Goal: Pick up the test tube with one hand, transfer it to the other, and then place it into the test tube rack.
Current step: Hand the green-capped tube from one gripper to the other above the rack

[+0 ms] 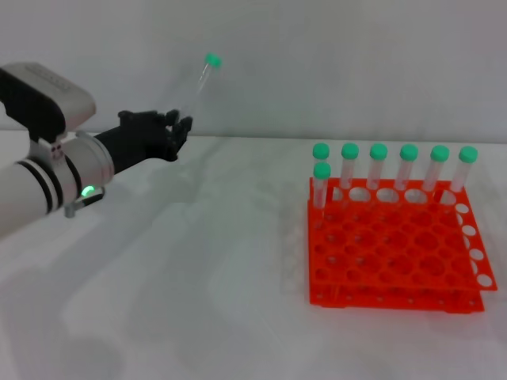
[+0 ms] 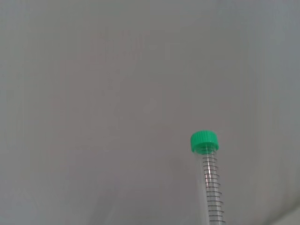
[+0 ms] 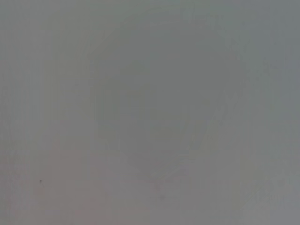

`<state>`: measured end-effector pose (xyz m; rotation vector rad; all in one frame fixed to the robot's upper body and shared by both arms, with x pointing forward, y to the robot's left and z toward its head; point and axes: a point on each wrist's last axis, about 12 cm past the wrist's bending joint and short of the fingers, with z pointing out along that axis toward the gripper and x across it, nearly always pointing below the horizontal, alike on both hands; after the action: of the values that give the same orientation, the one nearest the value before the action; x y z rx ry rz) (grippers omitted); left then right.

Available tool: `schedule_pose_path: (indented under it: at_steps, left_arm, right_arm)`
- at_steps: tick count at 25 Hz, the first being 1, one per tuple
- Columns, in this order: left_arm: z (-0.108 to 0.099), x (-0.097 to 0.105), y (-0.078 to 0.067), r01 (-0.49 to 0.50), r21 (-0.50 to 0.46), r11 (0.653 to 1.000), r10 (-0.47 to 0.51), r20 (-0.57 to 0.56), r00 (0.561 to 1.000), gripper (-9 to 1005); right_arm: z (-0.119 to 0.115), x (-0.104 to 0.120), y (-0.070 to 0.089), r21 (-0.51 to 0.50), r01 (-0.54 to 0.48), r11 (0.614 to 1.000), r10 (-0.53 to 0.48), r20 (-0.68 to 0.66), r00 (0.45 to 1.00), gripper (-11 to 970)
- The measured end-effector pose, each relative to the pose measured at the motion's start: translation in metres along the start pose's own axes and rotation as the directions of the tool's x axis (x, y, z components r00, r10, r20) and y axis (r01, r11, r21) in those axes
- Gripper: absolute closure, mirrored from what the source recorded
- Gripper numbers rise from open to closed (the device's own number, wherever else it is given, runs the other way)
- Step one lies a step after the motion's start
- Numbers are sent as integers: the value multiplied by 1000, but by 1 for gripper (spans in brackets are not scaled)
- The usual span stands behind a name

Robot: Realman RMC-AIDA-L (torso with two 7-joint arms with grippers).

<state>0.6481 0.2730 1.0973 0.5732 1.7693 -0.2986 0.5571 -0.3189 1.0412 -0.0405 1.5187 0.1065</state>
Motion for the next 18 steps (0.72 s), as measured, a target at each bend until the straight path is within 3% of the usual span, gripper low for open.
schedule_pose_path:
  at_steps: [4, 8, 12, 14, 18]
  left_arm:
    - [-2, 16, -28, -3, 24, 1000, 0, 123, 992, 804]
    - [-9, 29, -62, -69, 48, 996, 55, 248, 967, 804]
    - [-18, 34, -93, -98, 80, 992, 63, 364, 929, 804]
    - [-22, 35, -106, -85, 101, 991, 38, 400, 916, 804]
    - [-25, 37, -126, -44, 145, 988, -22, 428, 904, 804]
  right_arm:
    - [1, 0, 2, -8, 3, 1000, -3, -4, 1000, 259]
    - [4, -3, 6, -25, -11, 1000, 11, 11, 1000, 262]
    - [1, -8, 20, -135, -76, 988, 83, 47, 995, 264]
    - [-2, -14, 28, -241, -113, 964, 133, 66, 989, 265]
    - [-6, -35, 38, -532, -198, 824, 262, 46, 964, 267]
